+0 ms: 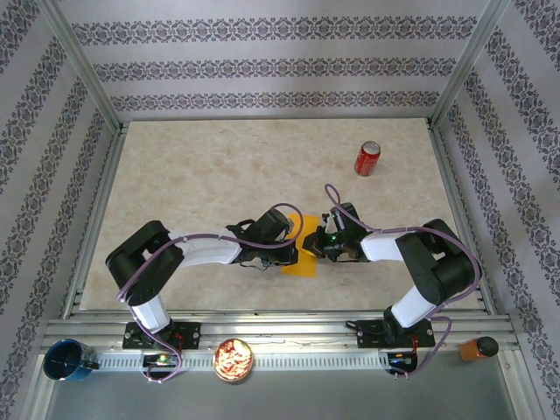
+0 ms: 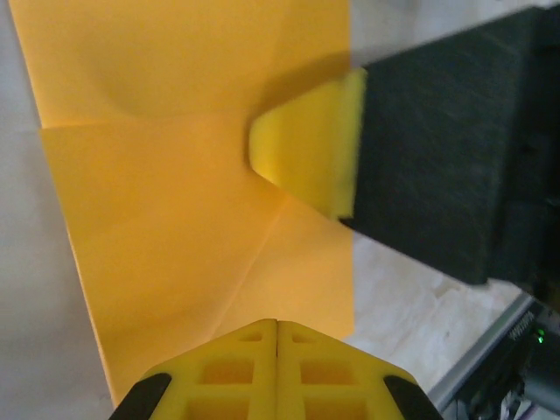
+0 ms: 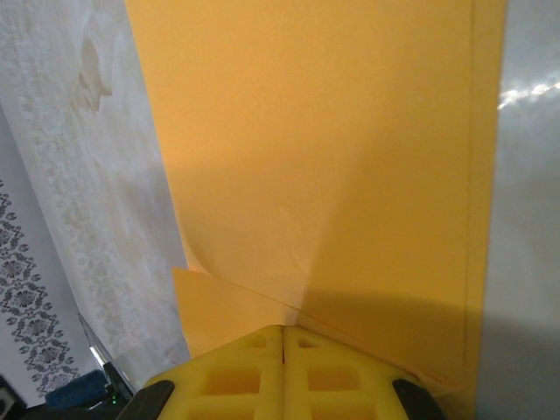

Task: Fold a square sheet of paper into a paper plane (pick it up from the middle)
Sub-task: Fold the triangle a second time at the center of the table.

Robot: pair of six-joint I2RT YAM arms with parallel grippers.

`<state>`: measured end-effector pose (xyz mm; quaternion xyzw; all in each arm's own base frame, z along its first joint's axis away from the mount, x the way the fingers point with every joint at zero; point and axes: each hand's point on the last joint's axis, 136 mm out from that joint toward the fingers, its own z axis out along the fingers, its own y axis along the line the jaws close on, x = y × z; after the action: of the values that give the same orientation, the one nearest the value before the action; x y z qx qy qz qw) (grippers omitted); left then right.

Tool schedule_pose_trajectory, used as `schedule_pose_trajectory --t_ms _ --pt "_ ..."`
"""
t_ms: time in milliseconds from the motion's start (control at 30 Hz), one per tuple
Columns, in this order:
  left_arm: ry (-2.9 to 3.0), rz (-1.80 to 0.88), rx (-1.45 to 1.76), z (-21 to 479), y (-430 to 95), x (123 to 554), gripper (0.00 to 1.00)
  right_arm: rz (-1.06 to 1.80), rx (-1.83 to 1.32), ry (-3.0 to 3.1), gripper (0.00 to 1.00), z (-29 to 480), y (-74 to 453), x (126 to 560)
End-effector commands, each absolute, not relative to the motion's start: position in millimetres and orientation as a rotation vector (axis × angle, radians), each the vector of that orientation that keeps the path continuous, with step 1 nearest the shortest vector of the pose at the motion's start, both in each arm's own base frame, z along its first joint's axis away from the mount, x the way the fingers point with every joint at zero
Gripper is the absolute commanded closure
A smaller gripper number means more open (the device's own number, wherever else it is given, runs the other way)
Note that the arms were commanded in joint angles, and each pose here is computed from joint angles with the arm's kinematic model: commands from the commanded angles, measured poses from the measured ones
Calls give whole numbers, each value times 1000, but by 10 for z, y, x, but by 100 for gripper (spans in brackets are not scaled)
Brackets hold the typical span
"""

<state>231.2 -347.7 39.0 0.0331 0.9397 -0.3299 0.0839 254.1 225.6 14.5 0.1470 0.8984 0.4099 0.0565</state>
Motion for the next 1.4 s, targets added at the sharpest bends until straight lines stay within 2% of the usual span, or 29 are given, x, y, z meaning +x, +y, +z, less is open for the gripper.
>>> schedule_pose_trajectory --t_ms 0,267,467,700,1067,1367 --pt "2766 -1006 24 440 -3661 2467 100 1062 555 2828 100 -133 2043 2414" --pt "2799 -915 24 272 -3659 2541 100 1071 544 2828 100 -103 2053 2409" --pt "2839 -948 11 94 -3648 2436 100 1060 552 2838 100 -135 2031 2374" --pt "2899 -807 -88 -125 -3313 2277 100 1048 554 2846 100 -165 2008 2356" --pt "2879 -893 -183 -114 -3073 2034 100 1017 561 2871 100 -256 1960 2327" --pt "2914 -805 -203 -142 -2731 1808 100 1017 559 2868 100 -247 1966 2341"
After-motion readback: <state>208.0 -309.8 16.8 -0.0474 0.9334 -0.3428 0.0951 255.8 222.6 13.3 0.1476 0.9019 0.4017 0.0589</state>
